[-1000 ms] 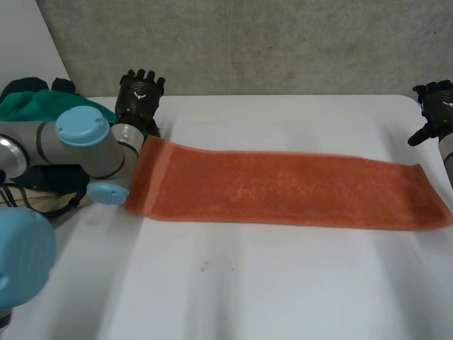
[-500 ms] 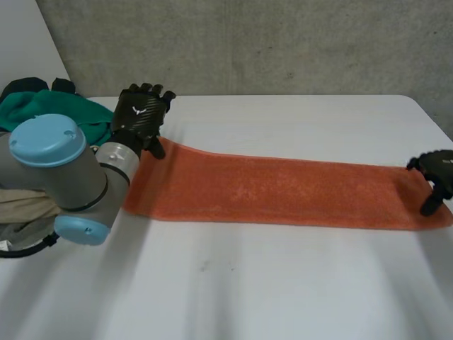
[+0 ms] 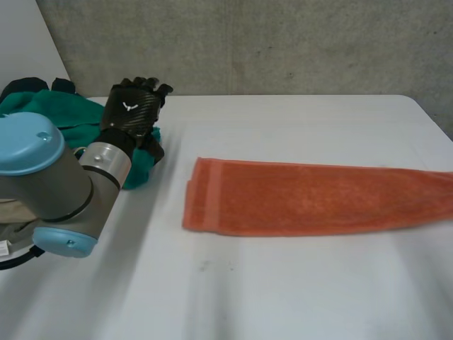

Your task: Fold the laundry.

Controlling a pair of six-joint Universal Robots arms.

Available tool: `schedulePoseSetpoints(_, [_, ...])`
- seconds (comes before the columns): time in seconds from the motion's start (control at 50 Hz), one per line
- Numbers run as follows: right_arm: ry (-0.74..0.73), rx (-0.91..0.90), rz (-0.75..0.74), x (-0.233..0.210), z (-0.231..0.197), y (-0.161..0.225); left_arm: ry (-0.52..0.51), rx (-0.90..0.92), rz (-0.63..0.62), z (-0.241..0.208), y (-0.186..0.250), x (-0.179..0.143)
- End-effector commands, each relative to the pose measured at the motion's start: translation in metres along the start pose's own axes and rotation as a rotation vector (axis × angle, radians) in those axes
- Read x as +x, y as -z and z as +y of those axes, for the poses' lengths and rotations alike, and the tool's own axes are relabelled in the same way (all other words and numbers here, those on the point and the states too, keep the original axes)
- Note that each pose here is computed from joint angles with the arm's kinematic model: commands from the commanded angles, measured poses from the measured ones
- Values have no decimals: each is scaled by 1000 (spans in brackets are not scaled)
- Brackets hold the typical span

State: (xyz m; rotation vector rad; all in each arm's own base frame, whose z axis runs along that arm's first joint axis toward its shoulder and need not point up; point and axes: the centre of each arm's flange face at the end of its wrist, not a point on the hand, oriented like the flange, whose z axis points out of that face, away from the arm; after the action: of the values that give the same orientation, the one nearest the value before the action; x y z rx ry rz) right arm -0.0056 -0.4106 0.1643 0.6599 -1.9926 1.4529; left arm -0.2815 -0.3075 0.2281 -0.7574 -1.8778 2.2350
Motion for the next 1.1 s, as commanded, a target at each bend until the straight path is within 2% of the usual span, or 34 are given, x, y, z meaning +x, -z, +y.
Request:
schedulePoseSetpoints(0.02, [16,197,-38,-23,-69,20,-1,15,-14,-11,10,-6])
schedulePoseSetpoints(0.08, [-13,342,-106,-45,-108,41,0,14,-14,-13,15,-6])
schedulePoseSetpoints(0.16, [-28,560,-271,-92,-160,85,4,24,-22,-18,19,-9])
schedulePoseSetpoints(0.26, [-2,851,-517,-168,-222,166,29,29,-32,-22,21,-13])
schedulePoseSetpoints(0.32, [14,912,-623,-208,-229,191,45,20,-31,-20,23,-12])
schedulePoseSetpoints(0.34, [39,940,-700,-241,-228,208,48,16,-30,-18,24,-12])
schedulePoseSetpoints(0.42, [69,981,-824,-292,-225,241,51,1,-26,-14,26,-10])
schedulePoseSetpoints(0.5, [82,929,-847,-318,-213,240,51,-11,-24,-10,26,-10])
schedulePoseSetpoints(0.6, [32,832,-766,-305,-213,235,52,-15,-15,-8,27,-7])
schedulePoseSetpoints(0.64, [-32,786,-722,-283,-219,235,51,-15,-10,-8,26,-5])
schedulePoseSetpoints(0.7, [-117,661,-652,-241,-215,210,51,-4,-5,-11,25,-4])
schedulePoseSetpoints(0.78, [-177,459,-643,-207,-190,184,53,15,7,-16,24,1])
schedulePoseSetpoints(0.9, [-155,263,-673,-203,-143,173,60,20,64,-17,26,23])
schedulePoseSetpoints(0.98, [-93,181,-616,-195,-108,155,60,6,82,-12,26,30])
schedulePoseSetpoints(1.1, [-44,179,-523,-178,-95,133,62,-6,86,-8,27,32])
